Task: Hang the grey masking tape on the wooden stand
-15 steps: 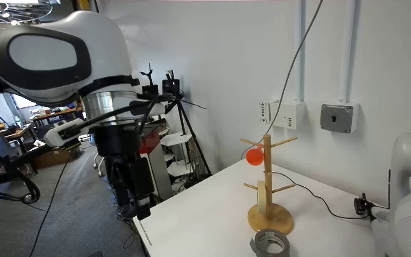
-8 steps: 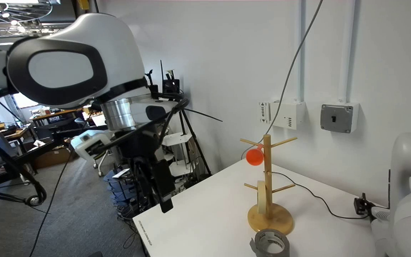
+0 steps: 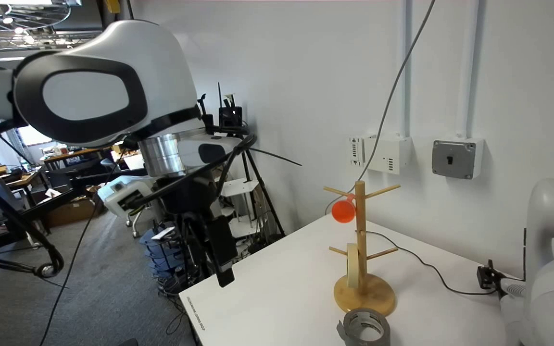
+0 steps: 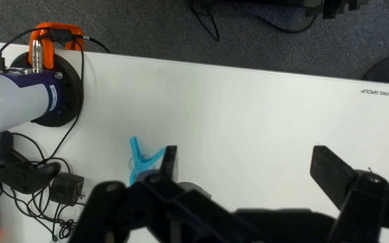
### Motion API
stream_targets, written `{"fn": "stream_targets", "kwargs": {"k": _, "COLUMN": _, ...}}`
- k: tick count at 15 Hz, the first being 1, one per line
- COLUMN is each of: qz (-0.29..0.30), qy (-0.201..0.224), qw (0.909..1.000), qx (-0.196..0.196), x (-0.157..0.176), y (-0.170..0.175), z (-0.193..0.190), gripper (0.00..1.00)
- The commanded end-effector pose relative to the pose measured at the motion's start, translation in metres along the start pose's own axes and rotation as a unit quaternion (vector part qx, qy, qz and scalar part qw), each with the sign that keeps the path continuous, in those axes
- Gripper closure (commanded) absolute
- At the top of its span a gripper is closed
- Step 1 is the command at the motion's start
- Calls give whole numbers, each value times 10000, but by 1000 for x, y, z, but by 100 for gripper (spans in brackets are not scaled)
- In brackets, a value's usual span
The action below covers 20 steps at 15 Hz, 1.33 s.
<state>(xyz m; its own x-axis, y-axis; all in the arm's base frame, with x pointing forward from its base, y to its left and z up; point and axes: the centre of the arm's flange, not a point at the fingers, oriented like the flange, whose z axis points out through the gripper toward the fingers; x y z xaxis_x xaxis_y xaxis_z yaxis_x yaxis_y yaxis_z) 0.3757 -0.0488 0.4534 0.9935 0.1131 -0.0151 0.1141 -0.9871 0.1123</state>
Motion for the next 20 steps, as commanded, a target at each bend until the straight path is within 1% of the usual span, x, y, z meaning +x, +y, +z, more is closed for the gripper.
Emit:
{"fn": "stream_targets", "kwargs": {"k": 1, "qz": 0, "qy": 0, "qw": 10000, "qx": 0, "x": 0, "y": 0, "z": 0, "gripper": 0}}
{"fn": "stream_targets", "kwargs": {"k": 4, "qz": 197, "qy": -178, "qw": 9996, "qx": -13, "x": 13, "y": -1, "z": 10, "gripper": 0}}
{"fn": "stream_targets", "kwargs": {"k": 8, "qz": 591, "qy": -470, "qw": 9971, "qx": -97, "x": 43, "y": 1, "z": 41, "gripper": 0}}
{"fn": "stream_targets", "kwargs": {"k": 11, "qz": 913, "qy": -526, "qw": 9944, "qx": -126, "x": 65, "y": 3, "z": 61, "gripper": 0}}
{"fn": "stream_targets", "kwargs": {"k": 15, "qz": 1537, "qy": -412, "qw": 9872, "qx": -91, "x": 93, "y": 16, "z": 84, "gripper": 0}}
{"fn": "stream_targets", "kwargs": {"k": 20, "qz": 2303, "qy": -325, "qw": 9726, "qx": -73, "x": 117, "y": 47, "z": 101, "gripper": 0}}
